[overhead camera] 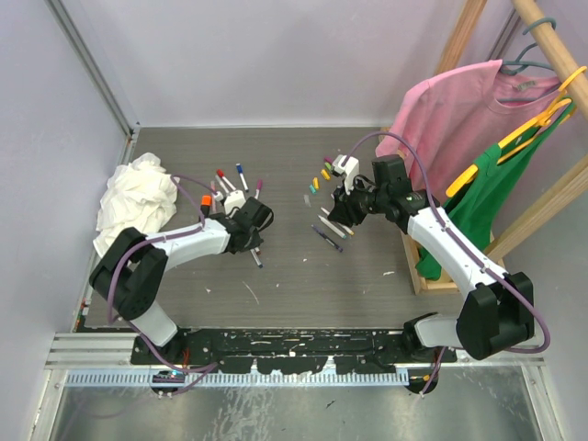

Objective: Open the pen caps
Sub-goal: Pick up the pen from the center of the board.

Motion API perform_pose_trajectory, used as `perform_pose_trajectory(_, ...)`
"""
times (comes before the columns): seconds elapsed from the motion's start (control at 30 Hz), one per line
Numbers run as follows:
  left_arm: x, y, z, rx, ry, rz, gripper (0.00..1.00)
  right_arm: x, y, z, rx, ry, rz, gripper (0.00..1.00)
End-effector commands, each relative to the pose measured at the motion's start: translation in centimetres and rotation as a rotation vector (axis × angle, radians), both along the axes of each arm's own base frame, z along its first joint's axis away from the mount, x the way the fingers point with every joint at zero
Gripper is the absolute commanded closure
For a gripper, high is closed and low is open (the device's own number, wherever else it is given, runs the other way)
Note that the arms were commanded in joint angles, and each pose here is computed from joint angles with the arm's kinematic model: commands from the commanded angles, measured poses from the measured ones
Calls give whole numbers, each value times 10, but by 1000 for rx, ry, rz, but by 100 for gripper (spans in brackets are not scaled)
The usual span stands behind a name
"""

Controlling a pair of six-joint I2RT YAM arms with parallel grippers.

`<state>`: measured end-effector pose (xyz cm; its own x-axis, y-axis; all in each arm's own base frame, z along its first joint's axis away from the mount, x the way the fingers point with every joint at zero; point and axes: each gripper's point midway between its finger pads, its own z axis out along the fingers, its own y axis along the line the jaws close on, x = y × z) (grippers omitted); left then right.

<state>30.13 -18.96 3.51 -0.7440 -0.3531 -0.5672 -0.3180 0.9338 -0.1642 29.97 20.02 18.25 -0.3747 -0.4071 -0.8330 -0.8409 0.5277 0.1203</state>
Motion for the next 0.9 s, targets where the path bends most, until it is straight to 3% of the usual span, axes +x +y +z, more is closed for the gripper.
perform_pose_trajectory(0.0,2,6,-2,33,-14,11,83,3,3,14,27,-56,18,68)
perform_pose_trajectory(0.63,-9,12,-25,51,36,18,76,3,3,15,28,-55,18,68)
perform_pose_trajectory(0.73,-11,15,-26,54,38,28,78,3,3,15,30,-55,19,68)
perform_pose_trajectory(0.87,-12,21,-19,59,19,44,90,2,3,15,33,-51,21,68)
